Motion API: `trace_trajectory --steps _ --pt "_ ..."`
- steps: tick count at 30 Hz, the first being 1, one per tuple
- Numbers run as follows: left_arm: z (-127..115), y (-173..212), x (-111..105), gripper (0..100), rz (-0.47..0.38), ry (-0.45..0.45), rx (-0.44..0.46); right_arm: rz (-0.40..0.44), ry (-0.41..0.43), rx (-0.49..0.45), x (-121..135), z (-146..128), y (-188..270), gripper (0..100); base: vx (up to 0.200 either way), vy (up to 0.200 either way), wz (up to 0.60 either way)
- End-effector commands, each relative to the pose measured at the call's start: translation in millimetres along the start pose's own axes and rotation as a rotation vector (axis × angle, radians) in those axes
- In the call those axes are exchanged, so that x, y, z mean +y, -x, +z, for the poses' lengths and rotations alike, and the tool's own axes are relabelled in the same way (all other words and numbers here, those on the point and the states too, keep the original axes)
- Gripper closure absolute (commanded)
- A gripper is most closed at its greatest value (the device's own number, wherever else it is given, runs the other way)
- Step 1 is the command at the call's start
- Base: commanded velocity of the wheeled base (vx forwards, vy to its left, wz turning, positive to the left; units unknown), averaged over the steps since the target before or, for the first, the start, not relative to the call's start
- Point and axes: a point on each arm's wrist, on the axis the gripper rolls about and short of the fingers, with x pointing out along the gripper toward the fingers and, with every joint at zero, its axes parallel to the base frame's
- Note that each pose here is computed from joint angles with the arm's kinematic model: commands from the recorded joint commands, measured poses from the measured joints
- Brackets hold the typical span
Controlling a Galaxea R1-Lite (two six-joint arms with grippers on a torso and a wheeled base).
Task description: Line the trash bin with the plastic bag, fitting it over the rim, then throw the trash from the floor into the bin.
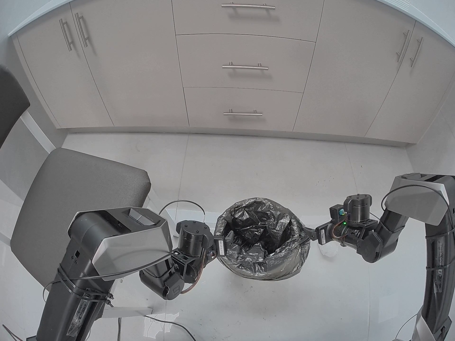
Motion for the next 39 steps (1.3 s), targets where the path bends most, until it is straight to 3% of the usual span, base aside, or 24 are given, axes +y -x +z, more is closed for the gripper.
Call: trace_trajectory --steps 1,6,12,18,27,39 --pt "7.6 6.3 -4.7 0 -0.011 0.006 -0.012 -0.004 -0.006 -0.078 -1.0 28.6 29.6 0 0.0 0.0 0.0" --pt "18.2 20.8 -17.3 0 -0.044 0.024 -0.024 0.008 -0.051 -0.129 1.8 45.9 51.0 0 0.0 0.0 0.0" --pt "20.5 25.3 -17.4 0 -0.046 0.029 -0.022 0.054 -0.068 -0.144 19.4 51.7 52.4 0 0.0 0.0 0.0" --pt "18.1 22.9 -15.9 0 -0.042 0.032 -0.018 0.11 -0.032 -0.135 55.1 46.5 11.7 0 0.0 0.0 0.0" --pt "16.8 22.1 -15.7 0 -0.041 0.031 -0.017 0.037 -0.029 -0.09 66.1 24.4 -55.5 0 0.0 0.0 0.0" --pt "13.7 21.3 -15.6 0 -0.04 0.027 -0.009 0.002 -0.027 -0.079 62.8 19.8 -74.1 0 0.0 0.0 0.0"
